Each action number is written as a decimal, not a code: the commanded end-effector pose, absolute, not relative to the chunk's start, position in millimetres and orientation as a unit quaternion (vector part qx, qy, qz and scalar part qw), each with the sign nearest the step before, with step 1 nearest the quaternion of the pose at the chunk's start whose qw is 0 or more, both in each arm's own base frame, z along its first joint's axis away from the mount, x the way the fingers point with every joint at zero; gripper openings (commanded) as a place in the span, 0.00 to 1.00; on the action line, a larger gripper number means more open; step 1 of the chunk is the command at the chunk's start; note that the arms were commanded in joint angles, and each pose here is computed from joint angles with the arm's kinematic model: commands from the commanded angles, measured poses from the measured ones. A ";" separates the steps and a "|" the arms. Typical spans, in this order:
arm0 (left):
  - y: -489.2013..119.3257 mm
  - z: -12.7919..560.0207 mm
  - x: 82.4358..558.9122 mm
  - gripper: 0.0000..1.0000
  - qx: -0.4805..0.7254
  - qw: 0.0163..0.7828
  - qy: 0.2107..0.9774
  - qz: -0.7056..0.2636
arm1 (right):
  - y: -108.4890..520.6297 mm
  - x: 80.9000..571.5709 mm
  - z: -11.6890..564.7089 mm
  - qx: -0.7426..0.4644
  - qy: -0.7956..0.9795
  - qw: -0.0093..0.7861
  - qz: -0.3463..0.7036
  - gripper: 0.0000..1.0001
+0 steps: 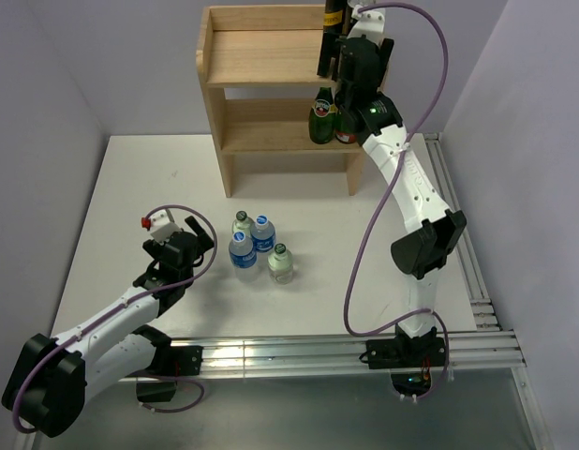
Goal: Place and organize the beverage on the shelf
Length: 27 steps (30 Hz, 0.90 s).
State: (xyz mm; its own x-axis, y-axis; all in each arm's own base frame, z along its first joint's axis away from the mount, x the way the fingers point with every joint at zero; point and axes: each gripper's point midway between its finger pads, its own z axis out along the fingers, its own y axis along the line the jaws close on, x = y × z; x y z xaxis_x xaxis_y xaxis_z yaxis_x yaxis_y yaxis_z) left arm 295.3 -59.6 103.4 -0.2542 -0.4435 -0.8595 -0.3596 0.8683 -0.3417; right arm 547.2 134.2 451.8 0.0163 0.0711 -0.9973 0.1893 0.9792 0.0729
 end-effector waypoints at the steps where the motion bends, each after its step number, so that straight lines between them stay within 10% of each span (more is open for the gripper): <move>1: -61.5 121.0 302.3 0.99 -0.262 0.570 0.778 -0.044 | 116.6 529.4 453.4 0.110 0.709 0.694 -0.063 1.00; 27: -62.1 120.9 302.5 0.99 -0.261 0.569 0.779 -0.043 | 124.1 480.6 455.9 0.121 0.720 0.683 -0.012 1.00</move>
